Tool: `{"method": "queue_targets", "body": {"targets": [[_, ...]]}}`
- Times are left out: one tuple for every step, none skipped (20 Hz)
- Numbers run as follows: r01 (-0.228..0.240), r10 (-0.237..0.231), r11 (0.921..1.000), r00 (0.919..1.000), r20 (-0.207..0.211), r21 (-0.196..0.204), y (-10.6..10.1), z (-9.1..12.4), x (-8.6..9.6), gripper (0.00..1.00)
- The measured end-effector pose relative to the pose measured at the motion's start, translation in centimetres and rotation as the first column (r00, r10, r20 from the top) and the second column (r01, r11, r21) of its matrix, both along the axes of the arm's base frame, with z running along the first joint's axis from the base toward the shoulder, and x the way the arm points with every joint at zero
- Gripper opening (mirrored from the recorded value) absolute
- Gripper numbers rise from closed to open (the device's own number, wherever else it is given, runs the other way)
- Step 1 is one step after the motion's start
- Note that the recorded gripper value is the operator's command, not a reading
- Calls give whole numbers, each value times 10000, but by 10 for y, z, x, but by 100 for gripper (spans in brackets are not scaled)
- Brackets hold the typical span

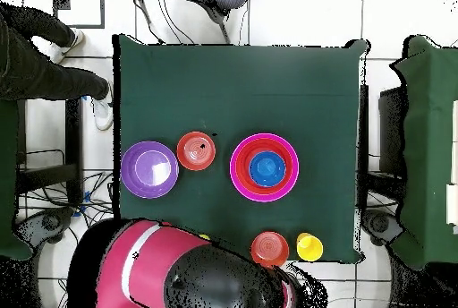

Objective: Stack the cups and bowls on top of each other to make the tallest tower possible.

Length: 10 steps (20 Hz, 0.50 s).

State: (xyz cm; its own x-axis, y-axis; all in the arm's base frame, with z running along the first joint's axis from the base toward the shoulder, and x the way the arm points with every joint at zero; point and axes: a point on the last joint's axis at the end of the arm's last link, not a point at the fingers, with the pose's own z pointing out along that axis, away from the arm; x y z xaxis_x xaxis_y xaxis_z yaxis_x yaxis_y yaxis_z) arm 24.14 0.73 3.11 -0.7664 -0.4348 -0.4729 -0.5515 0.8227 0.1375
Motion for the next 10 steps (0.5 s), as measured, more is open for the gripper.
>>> {"method": "queue_targets", "body": {"targets": [[-23, 23, 10000, 10000, 17, 23, 1, 0, 0, 100], [-56, 56, 10000, 10000, 46, 59, 2, 1, 0, 100], [-79, 79, 9999, 9999, 70, 84, 3, 1, 0, 100], [-106, 104, 9999, 9999, 105, 122, 5, 2, 1, 100], [-106, 104, 9998, 9999, 134, 143, 6, 2, 1, 100], [-85, 82, 9998, 9998, 198, 178, 8, 2, 2, 100], [-46, 41, 9998, 9997, 245, 195, 9, 2, 2, 100], [-21, 16, 9998, 9996, 267, 201, 10, 2, 3, 100], [20, -26, 9998, 9996, 292, 210, 11, 2, 3, 100], [92, -99, 9998, 9994, 321, 199, 12, 1, 3, 100]]}}
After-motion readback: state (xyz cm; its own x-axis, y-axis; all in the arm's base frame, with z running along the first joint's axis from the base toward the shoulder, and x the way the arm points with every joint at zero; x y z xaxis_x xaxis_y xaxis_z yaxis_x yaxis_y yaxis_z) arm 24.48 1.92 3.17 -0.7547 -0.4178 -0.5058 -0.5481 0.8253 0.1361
